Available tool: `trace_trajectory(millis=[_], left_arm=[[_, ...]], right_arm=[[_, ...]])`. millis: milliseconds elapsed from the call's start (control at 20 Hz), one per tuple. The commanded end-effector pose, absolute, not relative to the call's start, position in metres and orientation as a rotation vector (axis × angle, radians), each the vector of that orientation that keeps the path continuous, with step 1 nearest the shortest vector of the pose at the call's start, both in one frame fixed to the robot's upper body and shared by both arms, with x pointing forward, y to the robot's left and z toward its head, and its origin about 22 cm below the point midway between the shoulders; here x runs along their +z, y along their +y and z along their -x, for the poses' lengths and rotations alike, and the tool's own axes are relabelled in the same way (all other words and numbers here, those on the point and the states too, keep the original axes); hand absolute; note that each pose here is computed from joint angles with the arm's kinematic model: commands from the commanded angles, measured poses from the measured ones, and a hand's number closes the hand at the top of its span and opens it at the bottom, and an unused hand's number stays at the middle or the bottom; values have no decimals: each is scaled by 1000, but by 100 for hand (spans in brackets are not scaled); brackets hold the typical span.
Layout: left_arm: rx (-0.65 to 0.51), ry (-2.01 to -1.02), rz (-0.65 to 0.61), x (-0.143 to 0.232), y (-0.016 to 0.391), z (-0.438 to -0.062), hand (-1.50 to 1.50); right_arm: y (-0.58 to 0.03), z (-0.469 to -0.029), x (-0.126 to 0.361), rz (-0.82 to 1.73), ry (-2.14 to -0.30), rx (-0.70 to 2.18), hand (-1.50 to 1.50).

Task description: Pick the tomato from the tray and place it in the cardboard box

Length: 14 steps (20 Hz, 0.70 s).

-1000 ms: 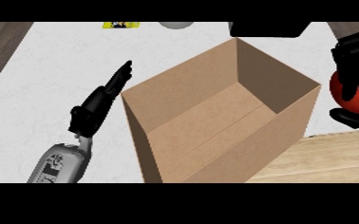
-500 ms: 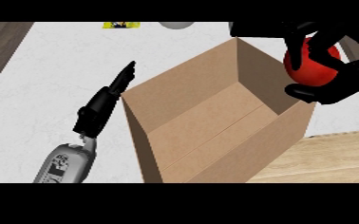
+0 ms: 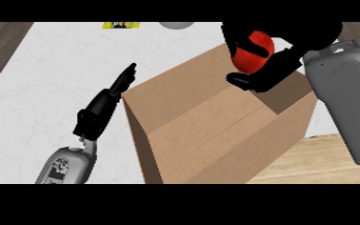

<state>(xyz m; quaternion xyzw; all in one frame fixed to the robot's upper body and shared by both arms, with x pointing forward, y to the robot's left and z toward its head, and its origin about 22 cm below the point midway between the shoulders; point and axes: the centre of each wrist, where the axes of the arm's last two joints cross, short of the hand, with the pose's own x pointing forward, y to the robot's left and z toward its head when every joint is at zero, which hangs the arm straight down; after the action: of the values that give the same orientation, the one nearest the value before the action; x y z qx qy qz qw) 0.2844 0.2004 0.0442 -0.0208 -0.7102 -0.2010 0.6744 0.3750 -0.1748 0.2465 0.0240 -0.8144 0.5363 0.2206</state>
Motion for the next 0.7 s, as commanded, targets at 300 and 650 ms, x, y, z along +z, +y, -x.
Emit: trace_trajectory(millis=[300, 650], left_arm=[[-454, -1586, 49, 33, 207, -274, 0], [-490, -1617, 45, 43, 195, -282, 0]], right_arm=[[-117, -385, 181, 15, -2204, 1585, 150], [-88, -401, 142, -107, -1875, 1594, -150]])
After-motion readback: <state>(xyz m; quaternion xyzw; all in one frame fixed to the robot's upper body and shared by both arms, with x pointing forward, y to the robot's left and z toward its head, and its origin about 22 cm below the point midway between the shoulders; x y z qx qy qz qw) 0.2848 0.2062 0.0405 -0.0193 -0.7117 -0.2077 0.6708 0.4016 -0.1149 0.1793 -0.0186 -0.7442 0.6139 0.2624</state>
